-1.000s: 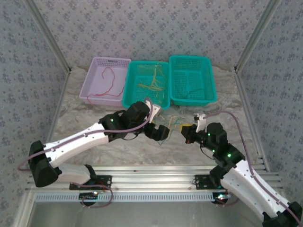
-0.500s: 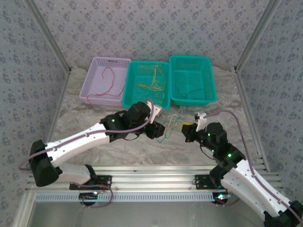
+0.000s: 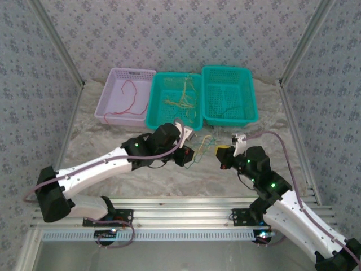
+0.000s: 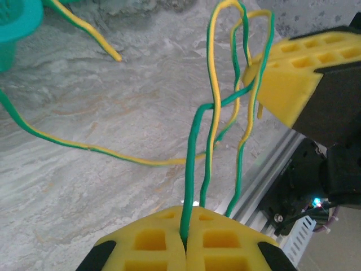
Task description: Untangle the cables
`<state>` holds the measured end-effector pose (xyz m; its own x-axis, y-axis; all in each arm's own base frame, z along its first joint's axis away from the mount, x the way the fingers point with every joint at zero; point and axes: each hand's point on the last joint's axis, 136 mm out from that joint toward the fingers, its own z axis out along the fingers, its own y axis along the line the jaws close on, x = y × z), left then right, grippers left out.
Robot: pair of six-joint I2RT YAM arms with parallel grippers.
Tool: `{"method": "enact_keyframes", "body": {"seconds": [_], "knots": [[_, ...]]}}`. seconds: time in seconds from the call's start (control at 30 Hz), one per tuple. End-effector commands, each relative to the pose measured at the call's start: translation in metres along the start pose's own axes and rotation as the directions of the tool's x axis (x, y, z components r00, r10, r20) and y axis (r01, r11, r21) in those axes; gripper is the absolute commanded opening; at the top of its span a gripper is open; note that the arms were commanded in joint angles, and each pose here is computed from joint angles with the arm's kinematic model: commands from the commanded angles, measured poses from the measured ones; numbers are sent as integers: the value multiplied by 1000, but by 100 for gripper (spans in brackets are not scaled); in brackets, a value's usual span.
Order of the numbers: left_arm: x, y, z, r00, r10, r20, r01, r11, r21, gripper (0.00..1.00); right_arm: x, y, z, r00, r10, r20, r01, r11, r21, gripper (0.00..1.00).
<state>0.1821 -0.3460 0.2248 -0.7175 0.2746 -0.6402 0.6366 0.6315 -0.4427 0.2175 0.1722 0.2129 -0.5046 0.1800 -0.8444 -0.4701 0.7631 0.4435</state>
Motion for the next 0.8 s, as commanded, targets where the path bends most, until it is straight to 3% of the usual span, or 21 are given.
{"method": "enact_keyframes", "body": {"seconds": [0.0,0.27,0.6,0.77], "knots": [[-29,1,-43,987,44,156,-39,999,-38,0,5,-17,0,1000,8,3,-9,996,88,0],[-63,42,-145,918,18,395,41,989,-141,0,49,-74,3,987,126,-104,-87,946,313,0],[-73,55,-220,870,74,488,54,968,-245,0,59,-115,3,955,289,-65,-240,882,406,0],[-79,61,-271,834,166,526,54,925,-377,0,77,-141,-9,936,345,-66,-262,810,524,0]]}}
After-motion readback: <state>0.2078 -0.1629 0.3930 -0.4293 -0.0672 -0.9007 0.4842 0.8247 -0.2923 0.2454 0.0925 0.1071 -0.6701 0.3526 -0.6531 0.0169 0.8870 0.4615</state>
